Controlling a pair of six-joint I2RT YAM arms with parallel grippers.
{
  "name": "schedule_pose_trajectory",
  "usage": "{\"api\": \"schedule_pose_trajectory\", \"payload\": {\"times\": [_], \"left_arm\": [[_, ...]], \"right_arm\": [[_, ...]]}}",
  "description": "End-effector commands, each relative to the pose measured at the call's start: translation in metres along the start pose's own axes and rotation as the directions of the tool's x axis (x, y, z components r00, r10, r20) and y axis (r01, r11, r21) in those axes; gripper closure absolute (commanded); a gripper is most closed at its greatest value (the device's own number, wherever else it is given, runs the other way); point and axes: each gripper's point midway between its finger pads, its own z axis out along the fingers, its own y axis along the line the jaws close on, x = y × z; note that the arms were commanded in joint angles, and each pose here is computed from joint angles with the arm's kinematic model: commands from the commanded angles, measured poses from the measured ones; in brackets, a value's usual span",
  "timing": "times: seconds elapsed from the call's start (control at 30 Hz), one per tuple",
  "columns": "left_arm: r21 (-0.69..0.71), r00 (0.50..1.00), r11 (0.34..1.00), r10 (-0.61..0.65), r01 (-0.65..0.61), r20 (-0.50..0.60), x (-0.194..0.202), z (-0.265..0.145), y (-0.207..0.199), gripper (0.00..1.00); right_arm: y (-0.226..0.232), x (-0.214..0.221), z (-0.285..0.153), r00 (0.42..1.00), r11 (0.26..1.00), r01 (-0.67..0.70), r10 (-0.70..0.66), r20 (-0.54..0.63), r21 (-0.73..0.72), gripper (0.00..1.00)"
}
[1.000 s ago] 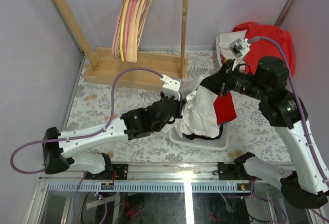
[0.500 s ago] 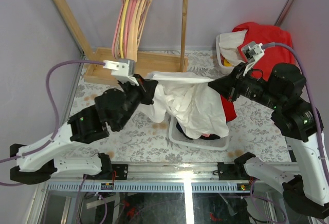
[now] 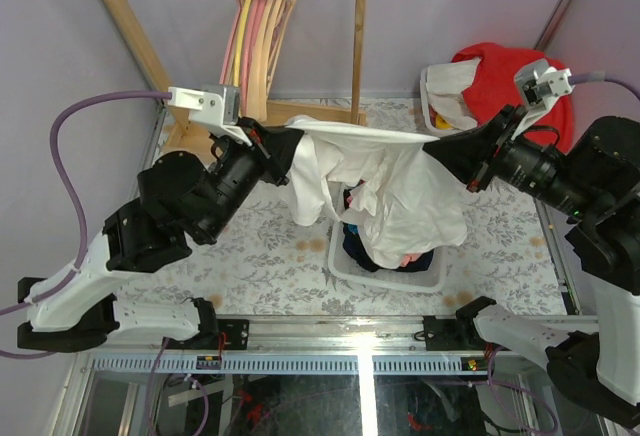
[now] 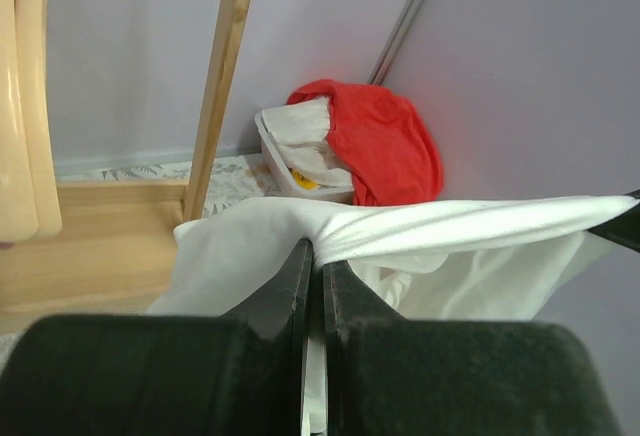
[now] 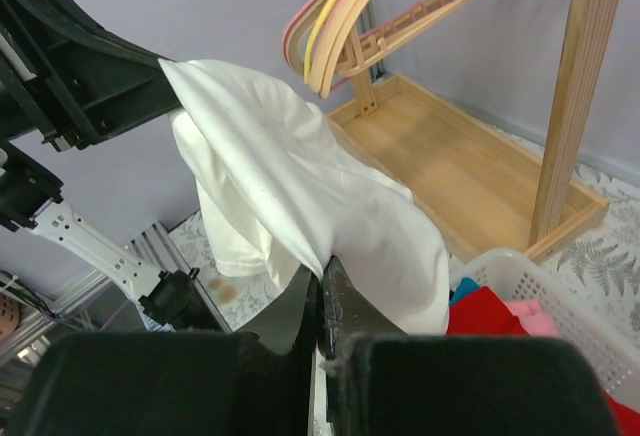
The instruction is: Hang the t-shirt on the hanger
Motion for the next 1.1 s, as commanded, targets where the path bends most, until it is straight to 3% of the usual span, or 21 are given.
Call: {"api": "schedule_pose_trajectory", "payload": {"times": [0.0, 0.1, 0.27, 0.43, 0.6, 0.7, 0.87, 1.07], "left_arm": [[-0.119, 0.993, 0.993, 0.025, -0.011, 0.118, -0.054, -0.019, 0.032, 1.00], [-0.126, 0.992, 0.992, 0.036, -0.021, 0.121, -0.062, -0.023, 0.034, 1.00], [-0.094, 0.995, 0.993, 0.077, -0.072, 0.058, -0.044, -0.013, 0.024, 1.00], [-0.050, 0.993, 0.992, 0.116, -0.117, -0.036, -0.017, 0.000, 0.008, 1.00], [-0.086, 0.992, 0.990, 0.109, -0.114, -0.064, -0.004, -0.009, 0.024, 1.00], [-0.166, 0.990, 0.979, 0.101, -0.117, -0.102, 0.014, -0.016, 0.045, 1.00], [-0.326, 0.981, 0.936, 0.073, -0.130, -0.182, 0.066, -0.028, 0.087, 1.00], [-0.491, 0.971, 0.854, 0.063, -0.173, -0.233, 0.130, -0.038, 0.131, 1.00]], "right_arm": [[0.004, -0.032, -0.026, 0.996, 0.997, 0.040, -0.045, 0.081, 0.065, 1.00], [-0.005, -0.027, -0.031, 0.997, 0.992, 0.052, -0.059, 0.053, 0.117, 1.00], [-0.055, 0.025, -0.023, 1.000, 0.947, -0.025, 0.030, -0.010, 0.320, 1.00], [-0.110, 0.060, -0.022, 0.996, 0.835, -0.011, 0.056, -0.065, 0.550, 1.00], [-0.107, 0.061, 0.003, 0.995, 0.873, -0.009, 0.056, -0.083, 0.487, 1.00], [-0.111, 0.085, 0.029, 0.986, 0.897, -0.020, 0.091, -0.141, 0.441, 0.99], [-0.131, 0.121, 0.076, 0.969, 0.905, -0.048, 0.144, -0.199, 0.423, 1.00], [-0.151, 0.125, 0.131, 0.963, 0.910, -0.070, 0.168, -0.210, 0.409, 1.00]]}}
